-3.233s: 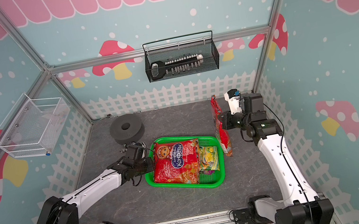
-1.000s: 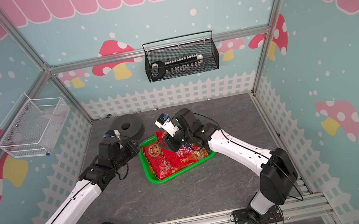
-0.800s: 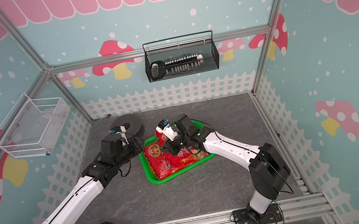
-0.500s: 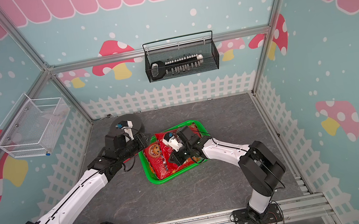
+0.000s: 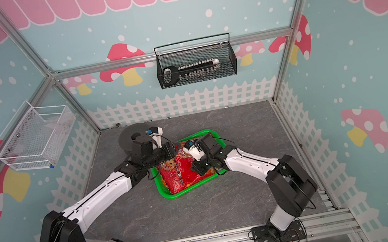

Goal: Put the candies in the basket
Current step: Place the candy in the basket, then reset both arms

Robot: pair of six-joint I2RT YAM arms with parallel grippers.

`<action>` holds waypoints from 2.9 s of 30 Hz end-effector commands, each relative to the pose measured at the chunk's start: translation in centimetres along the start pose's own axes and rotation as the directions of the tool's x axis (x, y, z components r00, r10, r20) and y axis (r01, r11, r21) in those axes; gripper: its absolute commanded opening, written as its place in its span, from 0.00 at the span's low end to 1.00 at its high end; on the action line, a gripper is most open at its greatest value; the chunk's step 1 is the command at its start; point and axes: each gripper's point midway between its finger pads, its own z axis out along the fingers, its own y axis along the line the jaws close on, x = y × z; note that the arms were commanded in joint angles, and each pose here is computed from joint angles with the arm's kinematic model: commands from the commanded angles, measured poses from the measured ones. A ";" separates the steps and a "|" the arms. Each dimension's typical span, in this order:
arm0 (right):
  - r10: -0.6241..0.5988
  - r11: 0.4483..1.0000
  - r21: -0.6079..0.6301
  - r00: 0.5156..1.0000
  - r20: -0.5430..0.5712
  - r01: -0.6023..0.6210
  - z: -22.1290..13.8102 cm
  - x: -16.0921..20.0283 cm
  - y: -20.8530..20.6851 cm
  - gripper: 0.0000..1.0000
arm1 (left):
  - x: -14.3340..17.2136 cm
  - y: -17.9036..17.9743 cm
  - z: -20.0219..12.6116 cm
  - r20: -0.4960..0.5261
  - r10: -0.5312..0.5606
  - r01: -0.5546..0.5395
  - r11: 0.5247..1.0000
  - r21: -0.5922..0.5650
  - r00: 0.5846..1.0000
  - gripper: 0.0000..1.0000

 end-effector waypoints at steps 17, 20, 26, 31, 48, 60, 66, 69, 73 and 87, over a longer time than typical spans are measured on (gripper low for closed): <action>0.068 0.995 0.068 0.995 0.070 -0.072 -5.5 -4.0 -3.8 0.33 | 3.7 1.2 1.6 -0.106 0.063 -0.062 0.998 0.012 0.992 0.26; 0.060 0.989 -0.143 0.987 0.149 -0.039 -6.6 -7.3 -0.1 0.39 | 4.5 1.9 1.1 -0.115 0.060 -0.062 0.998 -0.009 0.992 0.25; 0.157 0.906 -0.419 0.967 0.202 -0.060 -5.5 -9.5 3.0 0.40 | 6.0 2.5 0.2 -0.151 0.035 -0.035 0.999 0.001 0.988 0.22; 0.200 0.914 -0.384 0.968 0.152 -0.129 -2.6 -8.1 1.3 0.39 | 7.1 2.3 -0.3 -0.213 -0.008 0.023 0.997 0.070 0.977 0.22; 0.090 0.950 -0.313 0.973 0.214 -0.019 -4.1 -8.0 1.2 0.45 | -2.7 7.2 -7.7 0.087 -0.122 0.123 0.992 -0.004 0.989 0.51; -0.334 0.875 0.485 0.730 0.596 0.004 -22.7 -14.3 -3.6 0.98 | -10.8 9.1 -14.9 0.434 0.158 -0.014 0.948 -0.317 0.887 0.99; -0.433 0.627 0.715 0.625 0.650 -0.309 -28.4 -7.2 -8.9 0.99 | -8.4 10.4 -14.8 0.423 0.558 -0.335 0.803 -0.494 0.714 0.99; -0.381 0.550 0.738 0.669 0.638 -0.390 -28.0 -3.5 -12.4 0.99 | -6.1 11.5 -14.6 0.469 0.615 -0.371 0.774 -0.513 0.634 0.99; -0.312 0.500 0.730 0.690 0.654 -0.466 -26.6 1.0 -16.1 0.99 | -4.2 15.4 -12.9 0.459 0.559 -0.318 0.805 -0.501 0.691 0.99; -0.293 0.527 0.741 0.729 0.618 -0.416 -19.9 7.9 -23.2 0.99 | -2.6 19.9 -11.2 0.499 0.503 -0.307 0.852 -0.424 0.706 0.99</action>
